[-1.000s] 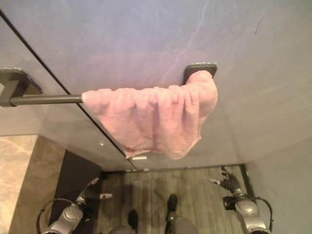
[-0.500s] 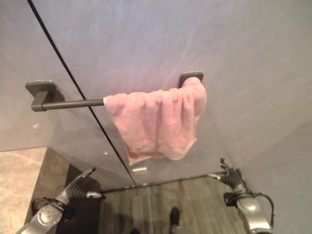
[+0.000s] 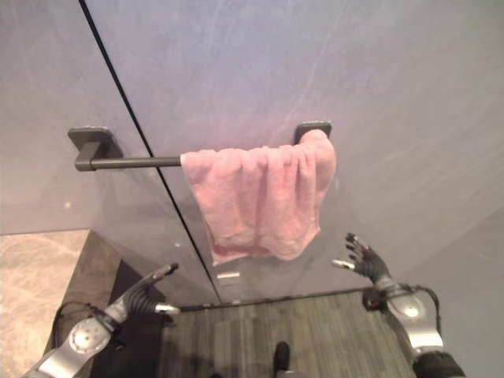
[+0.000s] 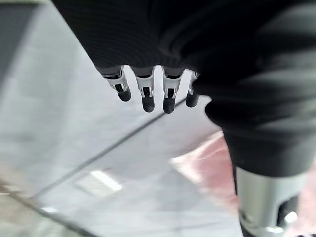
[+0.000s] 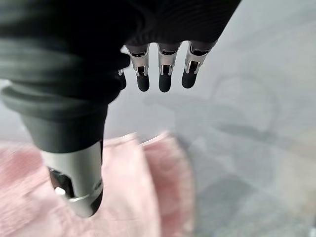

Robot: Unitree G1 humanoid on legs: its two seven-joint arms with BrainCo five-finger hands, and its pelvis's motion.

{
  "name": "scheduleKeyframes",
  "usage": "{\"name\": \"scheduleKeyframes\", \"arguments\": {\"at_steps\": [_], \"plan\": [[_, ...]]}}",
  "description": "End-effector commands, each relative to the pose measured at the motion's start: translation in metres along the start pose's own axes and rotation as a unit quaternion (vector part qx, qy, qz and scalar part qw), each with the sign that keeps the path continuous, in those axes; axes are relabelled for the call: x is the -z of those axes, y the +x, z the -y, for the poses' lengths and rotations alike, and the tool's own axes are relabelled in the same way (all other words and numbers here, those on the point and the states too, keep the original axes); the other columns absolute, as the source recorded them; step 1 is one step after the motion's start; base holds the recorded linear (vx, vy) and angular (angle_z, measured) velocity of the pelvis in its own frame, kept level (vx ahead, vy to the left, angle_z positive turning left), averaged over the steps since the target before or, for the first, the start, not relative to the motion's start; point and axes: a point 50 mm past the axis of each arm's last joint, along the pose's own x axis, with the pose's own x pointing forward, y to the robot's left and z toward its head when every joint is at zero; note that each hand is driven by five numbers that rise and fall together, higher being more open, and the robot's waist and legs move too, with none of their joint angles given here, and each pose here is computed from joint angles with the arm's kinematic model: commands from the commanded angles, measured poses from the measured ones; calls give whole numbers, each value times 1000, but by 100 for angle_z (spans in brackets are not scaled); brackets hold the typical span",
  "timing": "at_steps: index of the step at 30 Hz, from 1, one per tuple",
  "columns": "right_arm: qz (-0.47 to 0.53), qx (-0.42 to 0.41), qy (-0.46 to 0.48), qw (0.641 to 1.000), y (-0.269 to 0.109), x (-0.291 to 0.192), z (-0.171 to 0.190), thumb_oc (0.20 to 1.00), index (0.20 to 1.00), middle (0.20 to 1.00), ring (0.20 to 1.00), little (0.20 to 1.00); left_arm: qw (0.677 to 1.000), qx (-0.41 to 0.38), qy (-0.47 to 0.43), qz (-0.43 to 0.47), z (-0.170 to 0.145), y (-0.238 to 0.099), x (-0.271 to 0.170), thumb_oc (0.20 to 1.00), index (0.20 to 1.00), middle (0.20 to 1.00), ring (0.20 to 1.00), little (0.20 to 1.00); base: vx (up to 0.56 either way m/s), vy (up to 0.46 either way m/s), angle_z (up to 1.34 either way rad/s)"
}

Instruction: Put brush and paste in cup on sink, flatten towel.

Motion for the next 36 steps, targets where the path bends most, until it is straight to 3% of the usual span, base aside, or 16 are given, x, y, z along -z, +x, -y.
{"name": "scheduleKeyframes", "arguments": {"at_steps": [1,8,19,20,21,22,23,24,32,36], "plan": [[33,5,-11,999,20,-28,5,1000,1000,1000,1000,1000,999,-38,-10,30,-10,23,-16,1000,1000,1000,1000,1000,0,0,0],[47,-25,-35,998,50,-51,-21,1000,1000,1000,1000,1000,996,-64,-41,48,-5,56,-35,1000,1000,1000,1000,1000,0,0,0],[66,-112,-39,991,76,-77,-84,1000,1000,1000,1000,1000,995,-36,-70,61,23,100,-69,1000,1000,1000,1000,1000,3,-4,-1],[67,-116,-37,990,78,-79,-90,1000,1000,1000,1000,1000,995,-35,-65,61,24,103,-71,558,558,558,558,558,0,0,0],[69,-118,-34,990,80,-81,-95,1000,1000,1000,1000,1000,996,-32,-62,63,26,107,-75,351,351,351,351,351,0,0,0],[69,-121,-30,990,81,-81,-98,1000,1000,1000,1000,1000,995,-33,-63,67,26,108,-79,351,351,351,351,351,1,-13,-3],[67,-122,-27,990,82,-81,-102,539,539,539,539,539,995,-31,-72,69,29,109,-80,200,200,200,200,200,0,0,0],[68,-122,-27,990,82,-82,-103,200,200,200,200,200,994,-32,-76,69,30,109,-80,200,200,200,200,200,0,0,0],[86,-119,2,989,72,-81,-98,200,200,200,200,200,990,-42,-96,91,22,96,-81,200,200,200,200,200,0,0,0],[110,-122,7,986,48,-75,-79,200,200,200,200,200,988,-54,-109,100,9,70,-69,200,200,200,200,200,0,0,0]]}}
